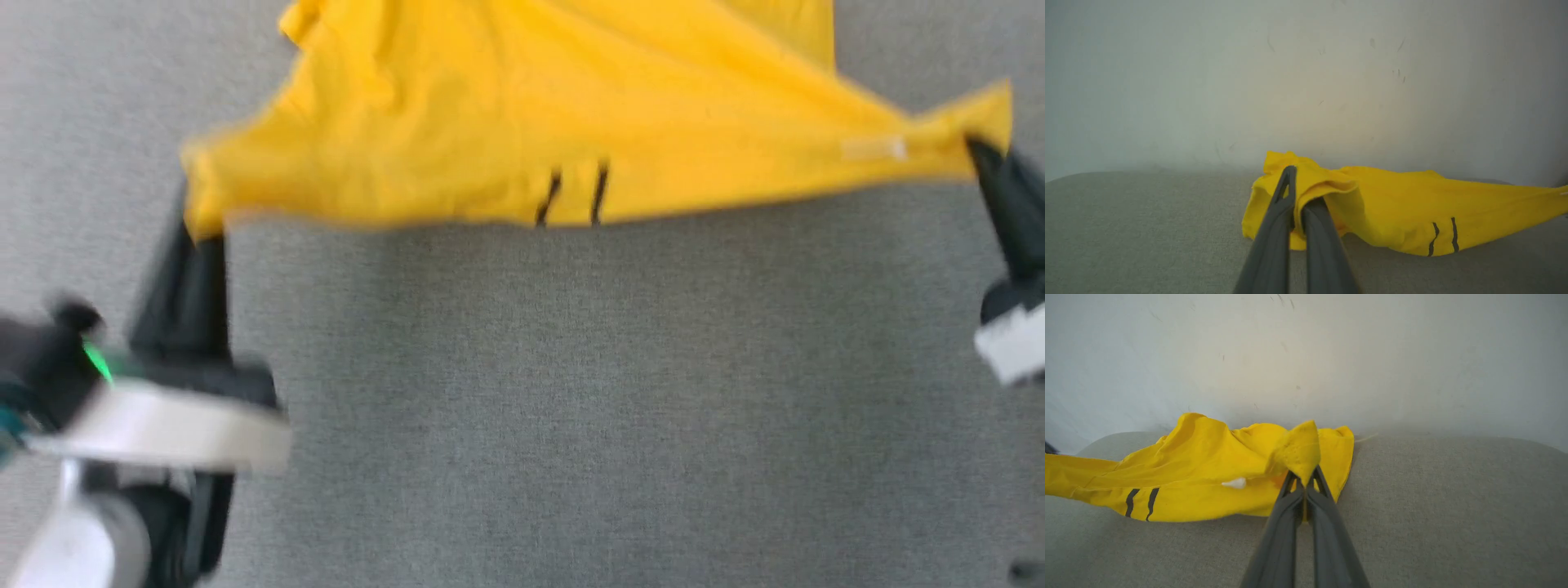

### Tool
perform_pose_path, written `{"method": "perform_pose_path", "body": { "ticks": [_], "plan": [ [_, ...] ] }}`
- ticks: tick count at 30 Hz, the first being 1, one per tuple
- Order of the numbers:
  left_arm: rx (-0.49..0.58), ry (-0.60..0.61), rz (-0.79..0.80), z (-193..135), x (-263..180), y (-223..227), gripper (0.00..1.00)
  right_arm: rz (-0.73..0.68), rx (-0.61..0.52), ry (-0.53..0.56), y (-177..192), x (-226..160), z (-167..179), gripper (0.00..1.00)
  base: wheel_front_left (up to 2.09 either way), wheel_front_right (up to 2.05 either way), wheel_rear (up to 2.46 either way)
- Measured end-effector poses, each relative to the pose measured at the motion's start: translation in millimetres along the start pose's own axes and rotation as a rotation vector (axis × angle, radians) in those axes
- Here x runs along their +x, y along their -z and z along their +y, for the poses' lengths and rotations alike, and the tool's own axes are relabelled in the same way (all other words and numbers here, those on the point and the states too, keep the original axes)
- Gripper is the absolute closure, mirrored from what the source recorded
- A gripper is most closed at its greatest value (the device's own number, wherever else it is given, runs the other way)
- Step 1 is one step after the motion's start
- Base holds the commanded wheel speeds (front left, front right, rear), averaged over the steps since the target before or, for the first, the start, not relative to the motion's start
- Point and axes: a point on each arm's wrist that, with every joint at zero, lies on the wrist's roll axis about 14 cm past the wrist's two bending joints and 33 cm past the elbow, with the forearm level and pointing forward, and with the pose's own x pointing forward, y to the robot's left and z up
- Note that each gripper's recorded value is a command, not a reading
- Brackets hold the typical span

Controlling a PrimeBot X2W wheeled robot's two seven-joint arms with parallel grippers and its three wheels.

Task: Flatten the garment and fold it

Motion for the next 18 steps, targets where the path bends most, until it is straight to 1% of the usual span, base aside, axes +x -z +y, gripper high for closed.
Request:
{"method": "perform_pose_path", "body": {
  "ticks": [5,9,11,13,15,18],
  "plan": [
    [-0.042,-0.013,0.207,4,-52,39,1.0,0.085,0.082,0.029,28,-39,0,1.0,0.0,0.0,0.0],
    [-0.047,-0.015,0.426,5,-98,78,1.0,0.212,0.122,0.027,60,-71,4,1.0,0.0,0.0,0.0],
    [-0.067,-0.017,0.534,3,-122,95,1.0,0.275,0.131,0.029,74,-87,3,1.0,0.0,0.0,0.0],
    [-0.119,-0.009,0.638,-4,-146,108,1.0,0.336,0.153,0.033,87,-104,2,1.0,0.0,0.0,0.0],
    [-0.171,0.003,0.749,-13,-172,121,1.0,0.388,0.157,0.041,98,-119,-2,1.0,0.0,0.0,0.0],
    [-0.224,0.015,0.871,-22,-203,131,1.0,0.459,0.152,0.062,111,-139,-9,1.0,0.0,0.0,0.0]
  ]
}}
